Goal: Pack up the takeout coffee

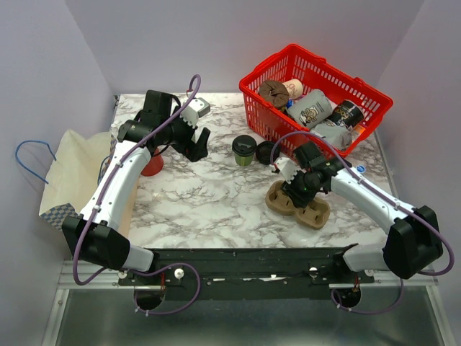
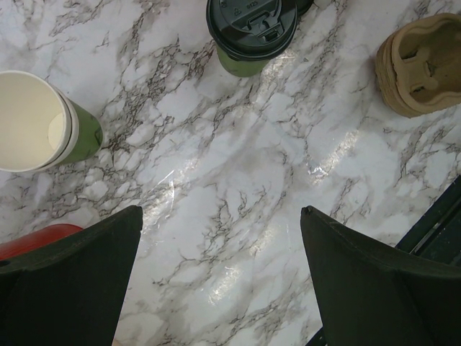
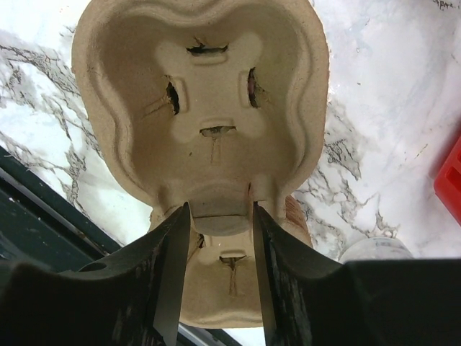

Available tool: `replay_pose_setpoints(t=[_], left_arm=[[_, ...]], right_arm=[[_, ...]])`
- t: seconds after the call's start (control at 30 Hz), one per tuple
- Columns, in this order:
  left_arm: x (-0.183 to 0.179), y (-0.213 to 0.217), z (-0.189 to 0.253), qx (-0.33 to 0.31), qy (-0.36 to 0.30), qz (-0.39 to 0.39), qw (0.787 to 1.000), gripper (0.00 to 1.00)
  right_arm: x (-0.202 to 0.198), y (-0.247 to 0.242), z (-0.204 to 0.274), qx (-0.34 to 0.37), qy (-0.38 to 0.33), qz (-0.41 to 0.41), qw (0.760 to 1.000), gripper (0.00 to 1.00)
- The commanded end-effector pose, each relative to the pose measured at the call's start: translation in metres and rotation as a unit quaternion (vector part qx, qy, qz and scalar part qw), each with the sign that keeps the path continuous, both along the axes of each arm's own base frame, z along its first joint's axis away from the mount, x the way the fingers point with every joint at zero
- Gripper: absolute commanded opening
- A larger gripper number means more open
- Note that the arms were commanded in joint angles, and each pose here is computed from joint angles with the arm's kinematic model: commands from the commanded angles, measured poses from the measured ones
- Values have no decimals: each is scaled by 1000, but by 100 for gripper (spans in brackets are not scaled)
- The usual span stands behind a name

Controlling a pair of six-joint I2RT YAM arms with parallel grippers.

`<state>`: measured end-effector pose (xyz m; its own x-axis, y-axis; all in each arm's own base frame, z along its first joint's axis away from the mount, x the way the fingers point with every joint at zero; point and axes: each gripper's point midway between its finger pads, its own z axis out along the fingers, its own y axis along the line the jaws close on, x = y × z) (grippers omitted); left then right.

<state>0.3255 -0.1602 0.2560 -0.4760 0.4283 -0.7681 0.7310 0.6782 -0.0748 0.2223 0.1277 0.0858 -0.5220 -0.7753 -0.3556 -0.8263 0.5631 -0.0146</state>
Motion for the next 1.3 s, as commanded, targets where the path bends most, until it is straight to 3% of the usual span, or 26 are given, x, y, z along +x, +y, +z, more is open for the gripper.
replay_pose_setpoints(t=[0.0,0.33,0.9,1.07,1.27], left_arm=[[-5,-2,6,-7,-9,-9,1000,99],[-6,-1,5,-5,-9,-8,1000,99],[-4,-3,6,-10,-8,-14,1000,99],[-4,-4,6,-12,-6,-15,1000,99],[-4,-5,8,-13,-7,-17,1000,99]], right_arm=[[0,-4,-7,-11,3,-4,1000,50],[4,-6,-9,-18,0,-2,1000,49],[-14,-29,13,-62,5,33,998,22],[-27,-35,25,-61,-2,58,996,8],[-57,-37,31,-34,15,90,995,6]])
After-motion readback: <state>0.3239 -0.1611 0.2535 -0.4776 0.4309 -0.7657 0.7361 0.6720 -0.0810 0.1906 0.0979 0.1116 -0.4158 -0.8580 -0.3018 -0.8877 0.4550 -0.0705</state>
